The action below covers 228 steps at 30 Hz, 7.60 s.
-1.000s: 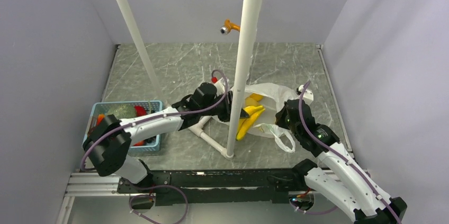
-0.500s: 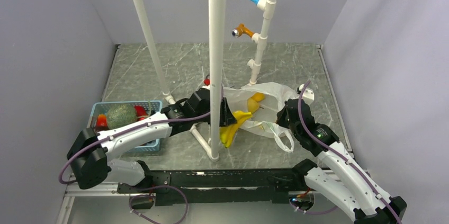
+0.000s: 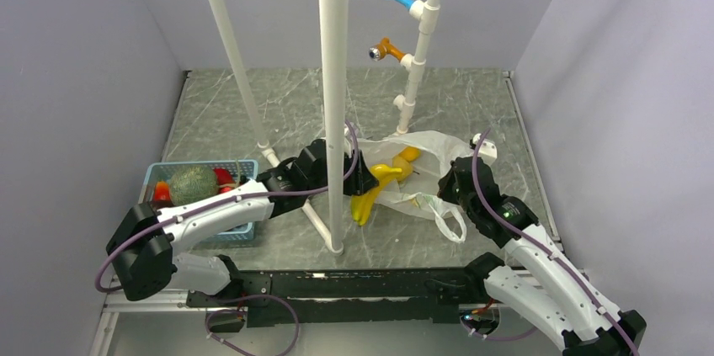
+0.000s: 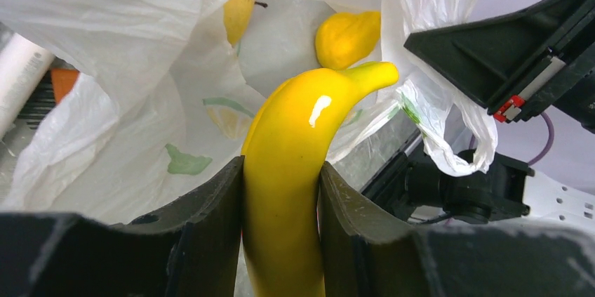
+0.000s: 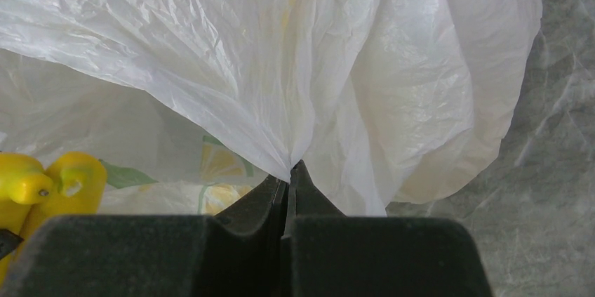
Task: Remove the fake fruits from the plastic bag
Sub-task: Take out the fake fruit from the plastic bag, then place the fake fruit in the bin, then take out the fake fruit from the plastic bag.
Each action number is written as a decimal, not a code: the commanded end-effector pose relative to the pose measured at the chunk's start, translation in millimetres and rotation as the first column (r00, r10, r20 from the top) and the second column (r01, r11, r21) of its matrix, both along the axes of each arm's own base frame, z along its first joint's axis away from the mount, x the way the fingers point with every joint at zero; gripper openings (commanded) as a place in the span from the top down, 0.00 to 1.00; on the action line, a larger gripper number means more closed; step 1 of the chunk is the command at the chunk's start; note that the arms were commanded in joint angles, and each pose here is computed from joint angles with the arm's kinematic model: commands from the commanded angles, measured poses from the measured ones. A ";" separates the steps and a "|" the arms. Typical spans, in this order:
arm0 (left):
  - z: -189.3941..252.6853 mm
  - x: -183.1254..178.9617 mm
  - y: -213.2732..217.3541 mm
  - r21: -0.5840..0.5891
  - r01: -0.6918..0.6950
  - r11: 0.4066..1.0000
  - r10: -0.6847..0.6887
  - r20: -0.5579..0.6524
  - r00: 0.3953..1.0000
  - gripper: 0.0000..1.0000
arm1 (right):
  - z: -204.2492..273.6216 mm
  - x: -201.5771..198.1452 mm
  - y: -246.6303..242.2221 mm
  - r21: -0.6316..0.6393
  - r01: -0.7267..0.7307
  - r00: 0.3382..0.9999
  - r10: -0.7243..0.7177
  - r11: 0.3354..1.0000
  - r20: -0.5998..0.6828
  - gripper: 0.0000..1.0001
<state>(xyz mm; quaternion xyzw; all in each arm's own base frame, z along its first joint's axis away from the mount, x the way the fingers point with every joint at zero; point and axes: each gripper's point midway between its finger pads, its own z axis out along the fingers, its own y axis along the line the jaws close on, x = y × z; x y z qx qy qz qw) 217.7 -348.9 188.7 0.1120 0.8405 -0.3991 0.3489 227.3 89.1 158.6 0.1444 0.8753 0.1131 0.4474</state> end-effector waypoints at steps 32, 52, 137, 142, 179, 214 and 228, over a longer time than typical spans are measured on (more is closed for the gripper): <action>109.4 38.2 163.7 0.011 -0.350 0.936 0.342 0.197 0.919 1.00 | 7.6 9.1 15.9 0.030 -0.064 0.998 0.064 0.997 0.025 1.00; 117.1 1.2 434.2 0.457 -0.887 -0.070 0.721 0.638 0.272 1.00 | 5.3 8.9 23.3 0.039 -0.094 0.995 0.095 0.995 -0.007 1.00; -16.1 38.1 487.6 0.705 -0.661 0.257 0.741 0.295 0.603 1.00 | -14.0 26.5 71.2 0.108 -0.226 0.958 0.241 0.968 -0.156 1.00; -22.8 35.8 478.7 0.728 -0.609 0.314 0.744 0.209 0.634 1.00 | -14.0 25.0 70.9 0.109 -0.229 0.958 0.244 0.967 -0.150 1.00; 114.3 8.7 284.6 -0.315 -0.494 0.810 0.578 0.296 0.760 0.26 | 11.3 6.3 73.5 0.084 -0.388 0.917 0.393 0.918 -0.062 1.00; 2.7 57.0 -1.1 -0.168 0.123 0.978 -0.104 0.120 0.987 0.46 | -5.1 -76.3 93.1 0.303 -0.530 0.782 0.595 0.792 -0.188 1.00; -37.1 73.0 -61.1 -0.157 0.144 0.977 -0.106 0.229 0.968 0.63 | -14.7 -77.0 83.3 0.302 -0.457 0.829 0.524 0.836 -0.195 1.00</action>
